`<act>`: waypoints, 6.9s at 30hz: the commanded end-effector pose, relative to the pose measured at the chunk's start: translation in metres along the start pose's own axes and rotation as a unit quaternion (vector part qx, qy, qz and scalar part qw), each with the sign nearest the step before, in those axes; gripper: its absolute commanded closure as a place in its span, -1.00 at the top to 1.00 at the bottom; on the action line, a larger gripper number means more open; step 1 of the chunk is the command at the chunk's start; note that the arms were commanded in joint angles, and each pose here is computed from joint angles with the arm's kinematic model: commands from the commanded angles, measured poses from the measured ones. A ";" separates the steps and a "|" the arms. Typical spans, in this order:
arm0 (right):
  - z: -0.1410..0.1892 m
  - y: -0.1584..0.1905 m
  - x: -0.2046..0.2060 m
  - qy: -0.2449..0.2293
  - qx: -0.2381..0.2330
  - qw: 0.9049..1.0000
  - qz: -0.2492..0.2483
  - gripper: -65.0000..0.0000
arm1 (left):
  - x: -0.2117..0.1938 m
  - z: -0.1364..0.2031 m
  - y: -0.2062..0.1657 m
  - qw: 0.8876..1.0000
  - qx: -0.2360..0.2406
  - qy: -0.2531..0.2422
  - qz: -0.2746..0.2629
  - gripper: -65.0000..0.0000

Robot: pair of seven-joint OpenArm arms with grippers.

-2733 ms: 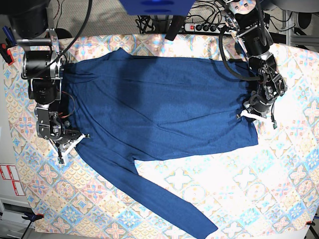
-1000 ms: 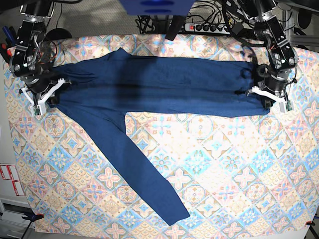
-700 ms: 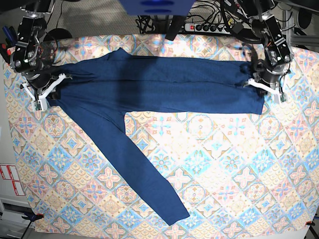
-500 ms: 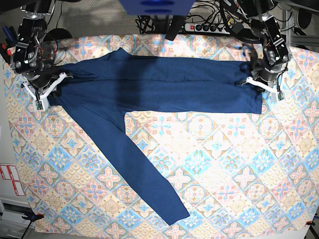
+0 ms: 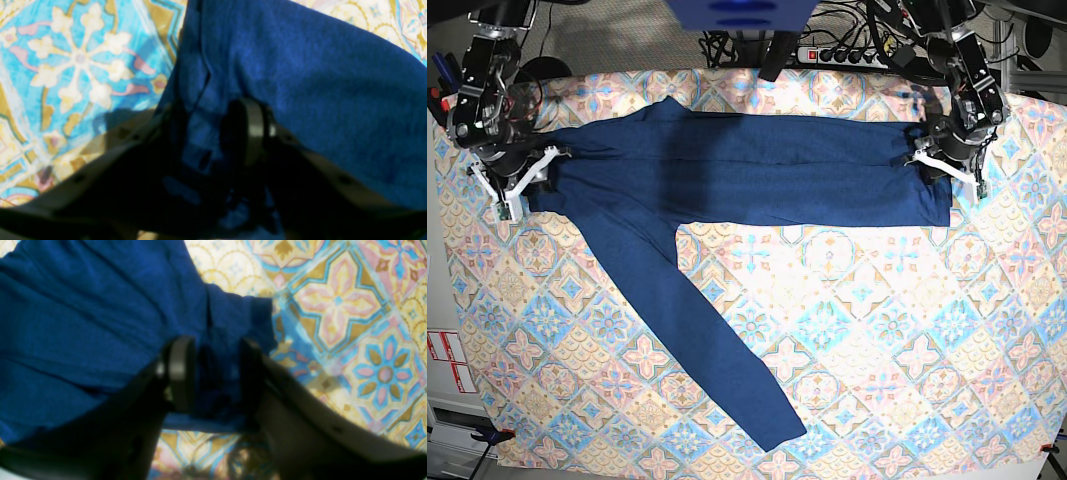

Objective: Fold the T-shirt properly
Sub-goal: 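Hold the gripped edges and pull them taut with both grippers, then grasp the extended sleeve near its shoulder with the right gripper, then lift the sleeve with the right gripper and fold it across the shirt body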

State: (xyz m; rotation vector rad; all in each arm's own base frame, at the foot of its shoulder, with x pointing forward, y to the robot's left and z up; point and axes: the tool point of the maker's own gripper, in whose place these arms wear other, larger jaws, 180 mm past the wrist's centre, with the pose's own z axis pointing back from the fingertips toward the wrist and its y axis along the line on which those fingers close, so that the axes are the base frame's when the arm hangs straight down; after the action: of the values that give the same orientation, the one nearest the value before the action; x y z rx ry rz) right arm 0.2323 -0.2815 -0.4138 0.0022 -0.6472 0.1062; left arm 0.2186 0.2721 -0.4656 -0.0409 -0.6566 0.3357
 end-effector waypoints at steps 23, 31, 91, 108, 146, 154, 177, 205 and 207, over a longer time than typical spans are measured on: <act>-0.014 0.035 0.104 -0.111 0.038 0.993 0.021 -0.31 | 0.066 0.034 0.008 0.982 -0.052 -0.126 0.127 0.10; -0.018 0.052 0.122 -0.123 0.057 0.990 0.039 -0.31 | 0.071 0.036 0.004 0.977 -0.070 -0.137 0.147 0.09; -0.056 0.107 0.149 -0.105 0.123 0.985 0.066 -0.31 | 0.086 0.040 0.005 0.969 -0.078 -0.162 0.170 0.10; -0.084 0.128 0.172 -0.076 0.143 0.981 0.108 -0.30 | 0.121 0.050 -0.005 0.963 -0.091 -0.203 0.155 0.50; -0.173 0.121 0.148 -0.042 0.123 0.984 0.119 -0.29 | 0.116 0.053 -0.035 0.957 -0.122 -0.204 0.163 0.50; -0.174 0.122 0.139 -0.031 0.125 0.984 0.119 -0.53 | 0.114 0.053 -0.034 0.958 -0.121 -0.202 0.163 0.50; -0.084 0.189 0.155 -0.123 0.141 0.955 0.231 -0.98 | 0.112 0.053 -0.032 0.960 -0.117 -0.199 0.161 0.50; 0.035 0.318 0.007 -0.079 0.298 0.894 0.324 -0.98 | 0.094 0.037 -0.028 0.963 -0.115 -0.170 0.177 0.50; 0.028 0.316 -0.002 -0.060 0.298 0.893 0.333 -0.98 | 0.095 0.037 -0.028 0.962 -0.115 -0.171 0.177 0.50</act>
State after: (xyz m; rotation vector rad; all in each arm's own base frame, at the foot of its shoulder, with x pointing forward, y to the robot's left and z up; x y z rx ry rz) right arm 0.1752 0.0257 -0.4121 0.3660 -0.6539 0.9771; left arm 0.2672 0.2687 -0.3901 -0.3313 -0.9789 0.6325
